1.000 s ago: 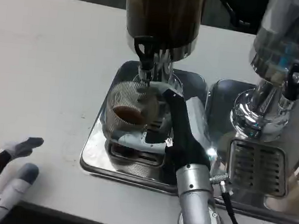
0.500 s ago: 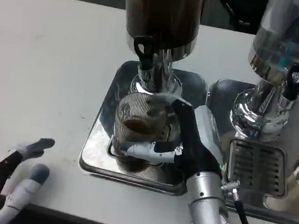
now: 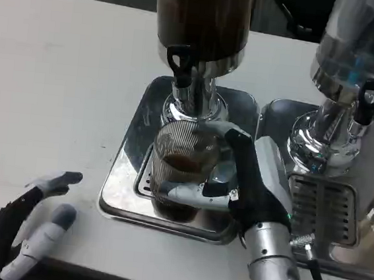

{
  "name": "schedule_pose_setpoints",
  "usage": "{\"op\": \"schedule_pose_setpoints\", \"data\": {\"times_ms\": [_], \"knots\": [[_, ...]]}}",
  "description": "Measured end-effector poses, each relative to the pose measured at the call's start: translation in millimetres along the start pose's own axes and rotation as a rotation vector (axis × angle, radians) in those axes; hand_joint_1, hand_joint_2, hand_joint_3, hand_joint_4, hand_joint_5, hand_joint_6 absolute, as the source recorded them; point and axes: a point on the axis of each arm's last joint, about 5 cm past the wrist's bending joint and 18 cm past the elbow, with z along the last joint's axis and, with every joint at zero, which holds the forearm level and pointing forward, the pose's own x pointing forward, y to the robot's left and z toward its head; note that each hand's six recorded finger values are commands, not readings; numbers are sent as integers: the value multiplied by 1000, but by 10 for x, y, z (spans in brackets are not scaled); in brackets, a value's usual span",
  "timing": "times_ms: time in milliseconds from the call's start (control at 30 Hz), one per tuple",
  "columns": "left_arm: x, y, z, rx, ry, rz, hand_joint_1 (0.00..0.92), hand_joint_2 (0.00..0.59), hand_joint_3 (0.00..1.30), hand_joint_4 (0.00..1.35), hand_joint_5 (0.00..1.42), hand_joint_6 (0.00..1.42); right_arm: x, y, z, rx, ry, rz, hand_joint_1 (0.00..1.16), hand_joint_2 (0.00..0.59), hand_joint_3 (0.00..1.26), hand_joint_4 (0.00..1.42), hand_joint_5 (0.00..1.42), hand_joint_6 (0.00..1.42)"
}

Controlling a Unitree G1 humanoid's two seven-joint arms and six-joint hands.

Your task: Grasp the cup under the faucet to collect the drink, then remove the cup.

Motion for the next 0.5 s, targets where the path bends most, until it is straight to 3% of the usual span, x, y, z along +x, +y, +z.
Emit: {"op": "schedule_pose_setpoints", "data": {"times_ms": [133, 300, 500], "knots": [[6, -9, 5, 19, -7, -10, 0, 148, 294, 152, 218, 25, -24, -37, 15, -7, 9, 6, 964, 129, 759, 827, 960, 1325], [24, 1, 33, 60, -32, -25, 0, 147, 276, 120, 199, 24, -63, -94, 41, -36, -6, -3, 952, 133, 766, 837, 965, 1341], [36, 44, 100, 158, -61, -64, 0, 138, 164, 0, 103, 0, -83, -156, 54, -58, -6, -7, 937, 160, 781, 855, 979, 1357]]}}
